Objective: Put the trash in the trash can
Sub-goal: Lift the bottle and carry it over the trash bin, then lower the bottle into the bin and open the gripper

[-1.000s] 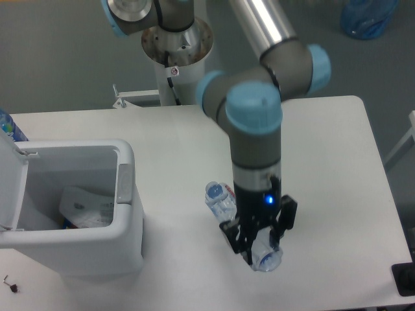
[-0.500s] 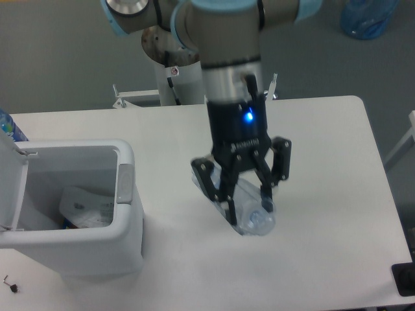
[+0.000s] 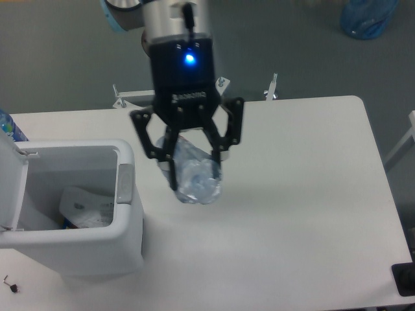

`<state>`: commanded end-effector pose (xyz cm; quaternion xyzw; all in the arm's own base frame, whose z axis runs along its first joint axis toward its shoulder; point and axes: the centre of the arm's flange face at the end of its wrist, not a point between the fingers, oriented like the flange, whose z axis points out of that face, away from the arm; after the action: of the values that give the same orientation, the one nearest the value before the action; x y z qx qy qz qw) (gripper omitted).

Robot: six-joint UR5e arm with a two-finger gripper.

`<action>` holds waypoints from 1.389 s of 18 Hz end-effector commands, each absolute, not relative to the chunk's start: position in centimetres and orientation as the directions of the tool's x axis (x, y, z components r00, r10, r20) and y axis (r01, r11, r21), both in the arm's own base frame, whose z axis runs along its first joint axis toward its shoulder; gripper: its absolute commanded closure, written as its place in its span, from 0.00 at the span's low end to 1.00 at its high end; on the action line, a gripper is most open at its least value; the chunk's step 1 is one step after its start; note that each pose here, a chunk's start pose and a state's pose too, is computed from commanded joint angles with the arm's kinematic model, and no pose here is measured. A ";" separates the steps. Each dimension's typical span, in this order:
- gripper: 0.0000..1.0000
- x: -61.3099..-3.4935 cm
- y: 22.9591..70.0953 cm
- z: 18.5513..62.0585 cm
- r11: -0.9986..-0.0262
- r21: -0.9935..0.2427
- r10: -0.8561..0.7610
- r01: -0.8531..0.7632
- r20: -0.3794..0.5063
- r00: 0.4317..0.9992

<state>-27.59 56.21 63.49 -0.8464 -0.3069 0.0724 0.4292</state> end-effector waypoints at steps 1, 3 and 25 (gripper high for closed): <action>0.40 -26.7 56.7 63.4 -0.452 -0.770 0.568 0.451 0.141 0.811; 0.40 -24.0 57.9 62.9 -0.475 -0.764 0.532 0.436 0.145 0.834; 0.40 -17.9 63.9 57.7 -0.581 -0.708 0.429 0.401 0.153 0.890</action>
<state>-17.90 63.89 57.65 -0.8889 -0.2336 0.0176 0.3938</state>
